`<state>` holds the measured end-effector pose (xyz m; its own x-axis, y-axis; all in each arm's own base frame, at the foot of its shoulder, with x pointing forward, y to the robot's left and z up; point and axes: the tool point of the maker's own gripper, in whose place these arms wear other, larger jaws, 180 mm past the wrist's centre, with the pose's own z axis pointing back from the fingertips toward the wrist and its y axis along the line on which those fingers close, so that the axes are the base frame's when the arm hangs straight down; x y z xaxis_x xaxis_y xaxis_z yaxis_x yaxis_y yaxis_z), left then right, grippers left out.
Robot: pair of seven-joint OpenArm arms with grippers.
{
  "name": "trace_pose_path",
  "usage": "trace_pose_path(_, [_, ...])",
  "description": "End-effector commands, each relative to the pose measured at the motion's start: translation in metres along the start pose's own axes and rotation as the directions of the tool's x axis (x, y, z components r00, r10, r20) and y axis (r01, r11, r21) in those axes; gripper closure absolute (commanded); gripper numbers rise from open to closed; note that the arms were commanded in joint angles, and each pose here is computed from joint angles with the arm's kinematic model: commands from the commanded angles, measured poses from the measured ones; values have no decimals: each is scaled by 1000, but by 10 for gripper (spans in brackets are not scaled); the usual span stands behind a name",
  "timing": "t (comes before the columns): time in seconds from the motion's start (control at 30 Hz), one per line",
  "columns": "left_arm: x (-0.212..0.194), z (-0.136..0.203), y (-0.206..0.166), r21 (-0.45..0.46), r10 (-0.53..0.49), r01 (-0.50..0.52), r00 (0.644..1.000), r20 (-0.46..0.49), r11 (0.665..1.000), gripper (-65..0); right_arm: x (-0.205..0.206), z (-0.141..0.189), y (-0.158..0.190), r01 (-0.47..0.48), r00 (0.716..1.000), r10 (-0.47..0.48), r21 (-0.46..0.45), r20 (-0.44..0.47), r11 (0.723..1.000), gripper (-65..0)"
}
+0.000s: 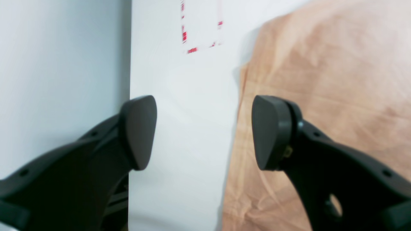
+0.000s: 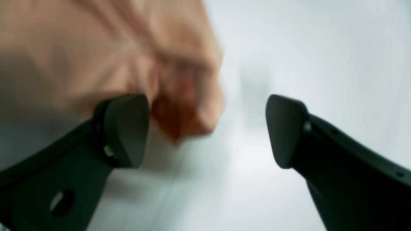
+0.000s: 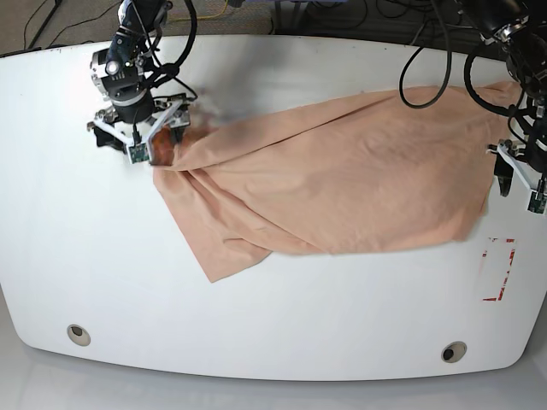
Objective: Layout the t-shirt on the table in an organized manner, then fold the t-shirt properly
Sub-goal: 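Open the right gripper, release the shirt and raise it, then regrasp the shirt edges with both grippers at the shirt's ends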
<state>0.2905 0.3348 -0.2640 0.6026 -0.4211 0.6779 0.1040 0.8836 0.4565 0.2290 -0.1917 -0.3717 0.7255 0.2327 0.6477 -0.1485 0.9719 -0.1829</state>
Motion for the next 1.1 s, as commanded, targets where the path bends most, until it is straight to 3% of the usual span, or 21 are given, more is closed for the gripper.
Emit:
trace_pose_path(0.0, [14, 2, 3, 9, -18, 17, 999, 44, 1000, -438, 9, 6, 3, 20, 998, -20, 11, 57, 1000, -533])
trace_pose_path(0.13, [14, 1, 0, 0, -21, 21, 999, 43, 1000, -438, -7, 11, 13, 50, 998, -52, 51, 34, 997, -531])
trace_pose_path(0.33, [13, 1, 0, 0, -19, 19, 999, 43, 1000, -438, -14, 13, 7, 65, 998, -66, 31, 21, 997, -531])
trace_pose_path(0.53, [15, 1, 1, 4, -17, 17, 999, 47, 1000, -438, -10, 17, -44, 83, 996, -80, -93, 39, 992, -531])
trace_pose_path(0.7, [14, 1, 1, 3, -19, 19, 999, 44, 1000, -438, 7, 19, -80, 13, 999, -4, -180, 52, 984, -531])
trace_pose_path(1.07, [15, 1, -1, 0, -16, 16, 999, 47, 1000, -438, 68, 9, -127, -11, 987, 53, -265, 152, 964, -531])
